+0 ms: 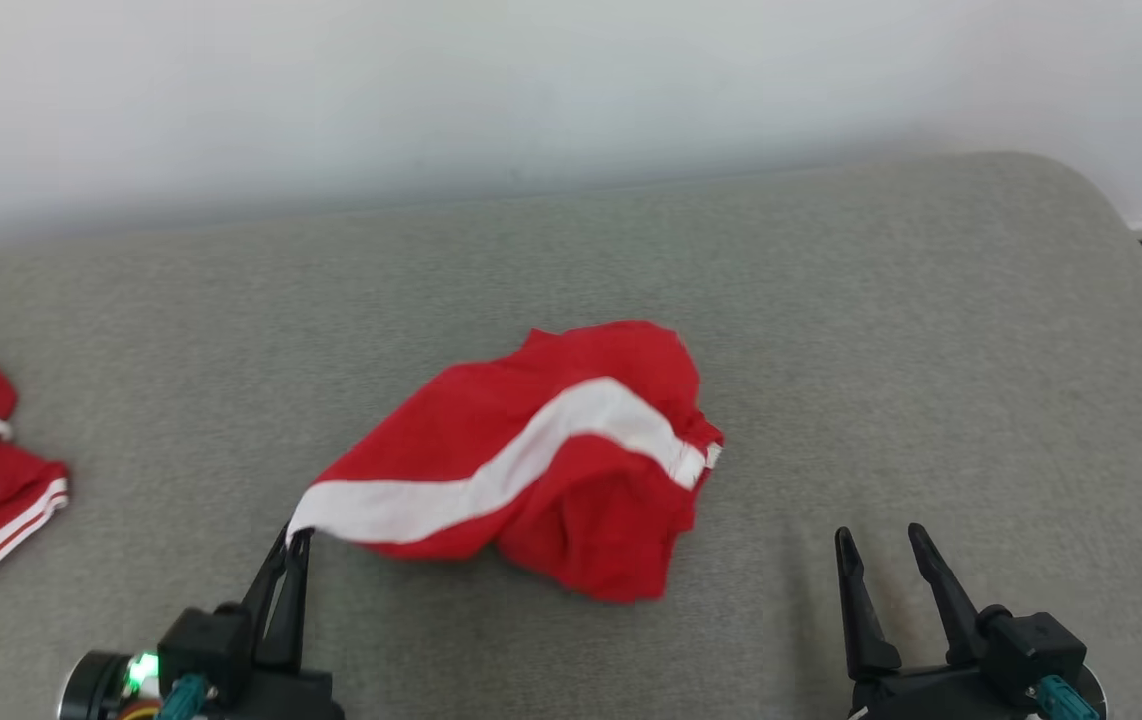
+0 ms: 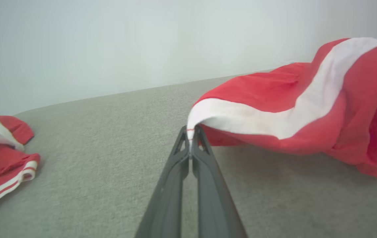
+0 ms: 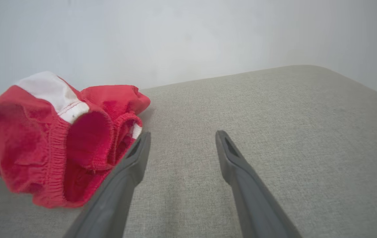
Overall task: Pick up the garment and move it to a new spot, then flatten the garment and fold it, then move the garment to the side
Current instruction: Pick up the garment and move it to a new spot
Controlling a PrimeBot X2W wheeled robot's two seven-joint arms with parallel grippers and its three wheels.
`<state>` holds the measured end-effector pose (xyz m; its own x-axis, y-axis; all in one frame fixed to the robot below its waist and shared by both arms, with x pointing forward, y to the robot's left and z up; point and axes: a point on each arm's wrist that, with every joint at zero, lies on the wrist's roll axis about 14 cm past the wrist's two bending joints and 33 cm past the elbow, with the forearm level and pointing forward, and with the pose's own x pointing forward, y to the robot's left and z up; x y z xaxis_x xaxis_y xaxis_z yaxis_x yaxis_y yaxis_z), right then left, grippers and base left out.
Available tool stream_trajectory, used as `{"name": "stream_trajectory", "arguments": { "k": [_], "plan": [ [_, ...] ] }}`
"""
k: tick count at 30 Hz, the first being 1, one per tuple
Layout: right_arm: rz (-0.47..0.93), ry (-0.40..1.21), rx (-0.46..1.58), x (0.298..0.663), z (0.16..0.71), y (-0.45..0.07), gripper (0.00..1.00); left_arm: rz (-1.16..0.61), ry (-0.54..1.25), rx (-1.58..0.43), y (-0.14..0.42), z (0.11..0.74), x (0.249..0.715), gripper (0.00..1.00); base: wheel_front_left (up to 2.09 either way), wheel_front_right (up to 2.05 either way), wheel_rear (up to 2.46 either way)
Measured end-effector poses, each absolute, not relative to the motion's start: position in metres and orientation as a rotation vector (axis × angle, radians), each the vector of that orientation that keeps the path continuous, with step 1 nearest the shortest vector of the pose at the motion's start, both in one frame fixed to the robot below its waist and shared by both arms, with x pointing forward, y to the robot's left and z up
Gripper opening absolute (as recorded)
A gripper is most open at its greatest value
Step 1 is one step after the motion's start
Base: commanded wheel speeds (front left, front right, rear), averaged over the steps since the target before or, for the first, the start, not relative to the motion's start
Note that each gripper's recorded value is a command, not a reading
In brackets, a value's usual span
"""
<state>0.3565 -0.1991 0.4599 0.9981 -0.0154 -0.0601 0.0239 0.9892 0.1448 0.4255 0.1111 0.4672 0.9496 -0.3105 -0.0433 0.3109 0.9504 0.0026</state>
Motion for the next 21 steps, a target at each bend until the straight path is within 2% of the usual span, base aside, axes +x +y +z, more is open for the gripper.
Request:
{"name": "stream_trajectory", "arguments": {
  "k": [11,12,13,21],
  "plan": [
    [0.058,0.049,0.152,0.367,0.464,-0.174,1.0,-0.206,0.203,-0.024,0.148,0.419,0.372,0.0,0.0,0.0,0.0],
    [0.059,0.05,0.152,0.367,0.463,-0.174,1.0,-0.204,0.211,-0.03,0.148,0.417,0.37,0.03,0.0,0.0,0.0],
    [0.06,0.052,0.152,0.366,0.463,-0.174,1.0,-0.195,0.217,-0.037,0.149,0.415,0.368,1.0,0.0,0.0,0.0],
    [0.072,0.051,0.15,0.365,0.463,-0.17,1.0,-0.12,0.216,-0.086,0.163,0.415,0.357,1.0,0.0,0.0,0.0]
  ]
}}
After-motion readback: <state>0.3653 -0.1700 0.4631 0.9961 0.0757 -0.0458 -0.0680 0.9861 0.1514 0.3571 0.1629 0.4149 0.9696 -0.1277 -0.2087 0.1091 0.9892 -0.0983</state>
